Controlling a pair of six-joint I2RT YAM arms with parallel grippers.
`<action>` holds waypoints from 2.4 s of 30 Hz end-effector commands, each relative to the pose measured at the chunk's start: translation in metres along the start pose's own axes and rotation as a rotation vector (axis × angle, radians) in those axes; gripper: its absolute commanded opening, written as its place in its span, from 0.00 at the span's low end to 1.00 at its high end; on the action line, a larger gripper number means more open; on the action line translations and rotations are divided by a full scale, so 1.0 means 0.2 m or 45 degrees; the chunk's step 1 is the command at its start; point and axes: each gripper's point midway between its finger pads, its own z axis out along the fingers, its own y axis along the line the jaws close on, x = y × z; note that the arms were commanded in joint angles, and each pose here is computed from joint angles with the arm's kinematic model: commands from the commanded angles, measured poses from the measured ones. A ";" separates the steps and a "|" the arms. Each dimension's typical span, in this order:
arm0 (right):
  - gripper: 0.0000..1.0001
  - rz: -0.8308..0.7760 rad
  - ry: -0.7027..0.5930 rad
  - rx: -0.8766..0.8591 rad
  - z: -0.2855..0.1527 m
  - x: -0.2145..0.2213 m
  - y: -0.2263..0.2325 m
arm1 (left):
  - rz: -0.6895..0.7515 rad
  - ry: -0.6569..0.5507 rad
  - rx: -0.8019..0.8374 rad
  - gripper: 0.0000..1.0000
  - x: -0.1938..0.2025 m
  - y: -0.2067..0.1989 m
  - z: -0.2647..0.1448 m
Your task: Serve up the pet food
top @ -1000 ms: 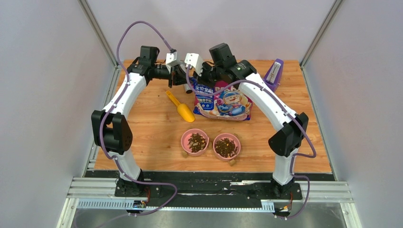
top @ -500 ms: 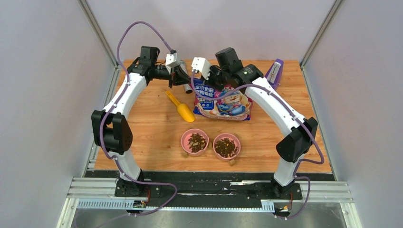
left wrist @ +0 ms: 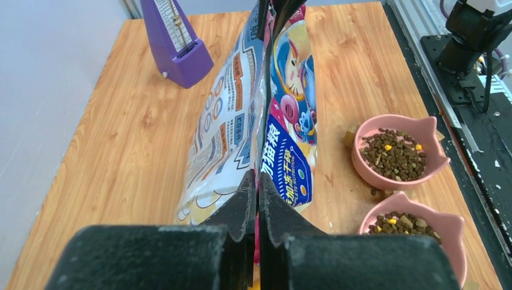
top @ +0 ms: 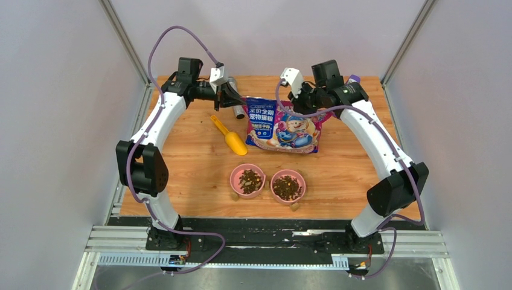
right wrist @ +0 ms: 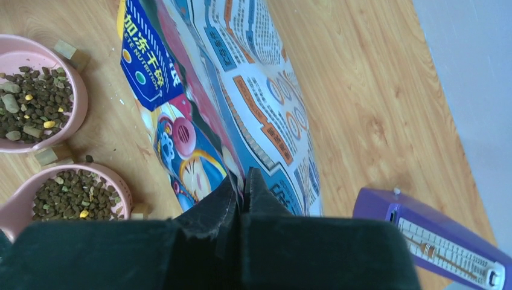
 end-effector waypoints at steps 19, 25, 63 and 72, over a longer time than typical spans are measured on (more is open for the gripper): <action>0.12 0.194 0.095 0.310 -0.49 0.26 -0.20 | 0.087 -0.001 -0.161 0.18 -0.14 0.10 -0.18; 0.71 0.180 -0.161 0.088 -0.43 -0.02 -0.07 | 0.097 -0.003 -0.109 0.45 -0.16 0.05 -0.05; 0.50 0.147 -0.371 -0.052 -0.07 -0.28 -0.03 | -0.091 -0.313 0.192 0.20 -0.19 -0.06 0.63; 0.51 0.062 -0.368 -0.066 -0.06 -0.29 0.04 | -0.013 -0.315 0.145 0.00 -0.24 -0.01 0.46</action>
